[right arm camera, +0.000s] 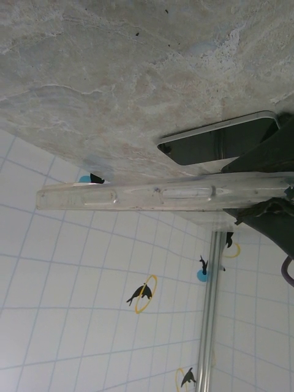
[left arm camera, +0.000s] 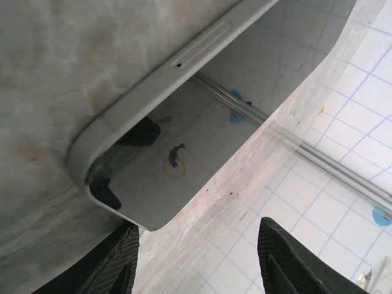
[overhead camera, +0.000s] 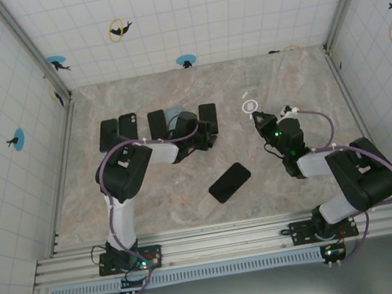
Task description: Take the phone out of the phone case
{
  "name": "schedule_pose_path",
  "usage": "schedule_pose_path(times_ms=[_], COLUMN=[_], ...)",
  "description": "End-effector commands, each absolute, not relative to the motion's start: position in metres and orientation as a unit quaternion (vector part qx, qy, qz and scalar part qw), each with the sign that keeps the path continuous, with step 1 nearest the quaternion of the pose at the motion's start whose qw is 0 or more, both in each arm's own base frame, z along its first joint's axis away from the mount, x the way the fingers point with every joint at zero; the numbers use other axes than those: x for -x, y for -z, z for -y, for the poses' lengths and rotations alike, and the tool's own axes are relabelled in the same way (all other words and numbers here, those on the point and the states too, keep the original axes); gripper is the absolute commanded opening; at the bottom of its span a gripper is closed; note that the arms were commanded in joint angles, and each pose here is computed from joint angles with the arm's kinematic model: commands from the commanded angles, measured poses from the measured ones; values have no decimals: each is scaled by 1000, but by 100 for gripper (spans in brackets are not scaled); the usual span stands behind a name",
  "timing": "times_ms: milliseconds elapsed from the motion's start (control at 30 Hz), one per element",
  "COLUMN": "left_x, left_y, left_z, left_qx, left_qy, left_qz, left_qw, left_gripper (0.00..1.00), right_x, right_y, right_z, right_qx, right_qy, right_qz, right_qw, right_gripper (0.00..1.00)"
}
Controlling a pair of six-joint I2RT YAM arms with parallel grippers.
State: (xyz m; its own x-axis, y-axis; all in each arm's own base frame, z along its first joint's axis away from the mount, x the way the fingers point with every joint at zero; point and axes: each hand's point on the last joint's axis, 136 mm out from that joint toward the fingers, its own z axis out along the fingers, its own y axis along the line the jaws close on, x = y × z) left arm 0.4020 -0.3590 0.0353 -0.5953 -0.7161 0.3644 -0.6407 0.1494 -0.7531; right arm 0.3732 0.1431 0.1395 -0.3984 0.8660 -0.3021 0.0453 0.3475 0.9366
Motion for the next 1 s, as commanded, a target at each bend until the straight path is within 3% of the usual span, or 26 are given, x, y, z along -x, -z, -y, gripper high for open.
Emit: schedule_pose_path(times_ms=[0, 300, 667, 800, 967], left_x=[-410, -414, -401, -397, -397], left_y=[-26, -33, -84, -107, -126], left_z=[359, 350, 356, 350, 347], left_qx=[452, 441, 369, 321, 229], left_qy=[468, 469, 497, 507, 489], left_qz=[-758, -763, -782, -792, -829], left_qw=[42, 56, 74, 111, 147], left_gripper=[54, 54, 58, 59, 70], right_x=[-375, -376, -405, -417, -428], right_y=[-147, -144, -124, -110, -92], right_z=[-141, -143, -166, -180, -192], right_qx=[-326, -322, -280, -267, -259], right_qy=[-472, -470, -472, -476, -467], right_qz=[-686, -691, -721, -734, -747], right_qw=[449, 445, 423, 403, 395], right_gripper=[0, 0, 0, 0, 0])
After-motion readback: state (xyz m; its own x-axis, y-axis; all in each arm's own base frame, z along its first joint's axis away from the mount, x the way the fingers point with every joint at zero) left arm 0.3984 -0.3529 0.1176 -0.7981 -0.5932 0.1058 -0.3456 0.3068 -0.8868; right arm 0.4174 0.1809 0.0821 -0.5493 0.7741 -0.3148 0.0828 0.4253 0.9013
